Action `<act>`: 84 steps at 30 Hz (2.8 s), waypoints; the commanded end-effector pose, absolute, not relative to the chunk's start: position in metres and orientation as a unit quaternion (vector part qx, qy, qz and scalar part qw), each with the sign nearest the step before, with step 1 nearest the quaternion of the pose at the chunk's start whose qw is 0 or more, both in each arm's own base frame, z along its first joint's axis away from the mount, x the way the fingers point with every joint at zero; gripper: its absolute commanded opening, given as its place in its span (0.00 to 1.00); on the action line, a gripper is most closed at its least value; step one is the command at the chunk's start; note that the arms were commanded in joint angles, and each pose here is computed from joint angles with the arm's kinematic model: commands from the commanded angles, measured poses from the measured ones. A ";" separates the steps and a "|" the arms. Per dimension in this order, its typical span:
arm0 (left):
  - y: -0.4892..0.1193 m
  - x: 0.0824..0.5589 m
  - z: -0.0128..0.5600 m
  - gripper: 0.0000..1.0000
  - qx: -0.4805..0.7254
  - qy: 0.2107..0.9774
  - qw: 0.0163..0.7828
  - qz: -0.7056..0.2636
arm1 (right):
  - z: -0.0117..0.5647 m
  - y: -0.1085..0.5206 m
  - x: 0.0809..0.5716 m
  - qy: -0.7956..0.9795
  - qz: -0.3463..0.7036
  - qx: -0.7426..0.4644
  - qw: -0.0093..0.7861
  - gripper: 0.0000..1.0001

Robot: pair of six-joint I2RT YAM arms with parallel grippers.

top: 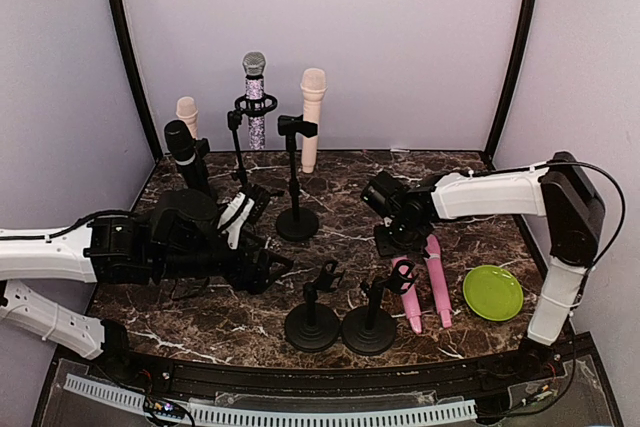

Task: Remove the microphone from the stand
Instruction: Place the microphone at the center of the board, then pick up the microphone stand with the microphone from the center of the board.

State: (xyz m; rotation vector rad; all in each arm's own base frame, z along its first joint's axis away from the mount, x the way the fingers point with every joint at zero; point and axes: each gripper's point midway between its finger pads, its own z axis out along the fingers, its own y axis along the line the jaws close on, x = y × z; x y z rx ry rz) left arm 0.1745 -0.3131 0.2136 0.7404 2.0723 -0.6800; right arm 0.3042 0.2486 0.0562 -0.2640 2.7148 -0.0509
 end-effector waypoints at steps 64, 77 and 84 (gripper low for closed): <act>-0.330 0.220 0.202 0.86 0.284 0.827 0.358 -0.329 | 0.409 0.405 0.379 0.753 0.319 -0.163 0.552 0.90; -0.310 0.212 0.195 0.86 0.265 0.832 0.364 -0.325 | 0.397 0.438 0.413 0.753 0.258 -0.163 0.582 0.70; -0.305 0.211 0.190 0.86 0.261 0.835 0.364 -0.321 | 0.394 0.438 0.418 0.755 0.260 -0.146 0.584 0.48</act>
